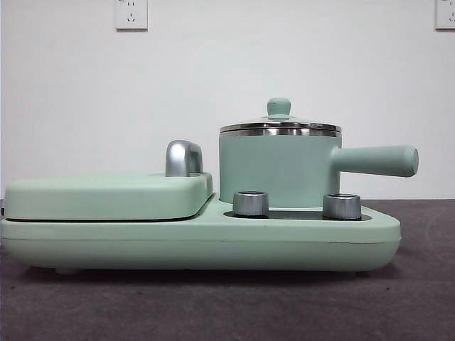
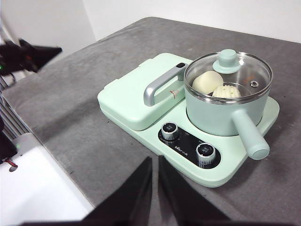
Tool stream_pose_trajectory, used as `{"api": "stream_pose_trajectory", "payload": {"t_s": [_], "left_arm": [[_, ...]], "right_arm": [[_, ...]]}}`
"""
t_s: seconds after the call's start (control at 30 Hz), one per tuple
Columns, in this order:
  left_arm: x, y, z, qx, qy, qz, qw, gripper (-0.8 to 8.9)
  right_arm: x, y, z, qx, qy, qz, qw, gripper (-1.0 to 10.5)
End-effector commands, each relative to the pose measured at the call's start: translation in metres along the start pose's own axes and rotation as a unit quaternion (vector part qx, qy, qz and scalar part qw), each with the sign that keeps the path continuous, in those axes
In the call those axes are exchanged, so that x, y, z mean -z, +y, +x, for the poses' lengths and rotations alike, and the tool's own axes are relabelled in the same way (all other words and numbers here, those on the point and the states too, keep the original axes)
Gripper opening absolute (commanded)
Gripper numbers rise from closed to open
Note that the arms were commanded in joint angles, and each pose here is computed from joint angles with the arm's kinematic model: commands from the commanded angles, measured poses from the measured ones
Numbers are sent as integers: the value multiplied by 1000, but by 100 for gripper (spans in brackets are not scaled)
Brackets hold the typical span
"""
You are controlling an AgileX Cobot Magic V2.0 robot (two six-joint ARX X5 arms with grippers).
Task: Put the buns in a small steamer
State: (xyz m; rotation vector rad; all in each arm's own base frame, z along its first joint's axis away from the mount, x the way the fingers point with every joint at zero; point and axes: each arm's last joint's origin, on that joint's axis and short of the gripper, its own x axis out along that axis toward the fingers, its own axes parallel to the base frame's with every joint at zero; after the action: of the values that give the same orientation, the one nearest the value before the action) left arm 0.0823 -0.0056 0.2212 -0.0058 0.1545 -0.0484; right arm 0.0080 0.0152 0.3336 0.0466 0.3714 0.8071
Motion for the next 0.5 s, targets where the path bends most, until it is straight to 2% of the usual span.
{"api": "stream_pose_trajectory", "payload": {"t_s": [0.03, 0.23, 0.5], "left_arm": [[22, 4, 8, -21, -4, -31, 999, 7], [53, 9, 18, -47, 13, -42, 998, 7], [69, 9, 24, -48, 10, -42, 998, 7]], "right_arm": [[-3, 1, -1, -3, -7, -8, 1000, 21], [-3, 1, -1, -3, -7, -8, 1000, 21], [-3, 1, -1, -3, -7, -8, 1000, 21]]}}
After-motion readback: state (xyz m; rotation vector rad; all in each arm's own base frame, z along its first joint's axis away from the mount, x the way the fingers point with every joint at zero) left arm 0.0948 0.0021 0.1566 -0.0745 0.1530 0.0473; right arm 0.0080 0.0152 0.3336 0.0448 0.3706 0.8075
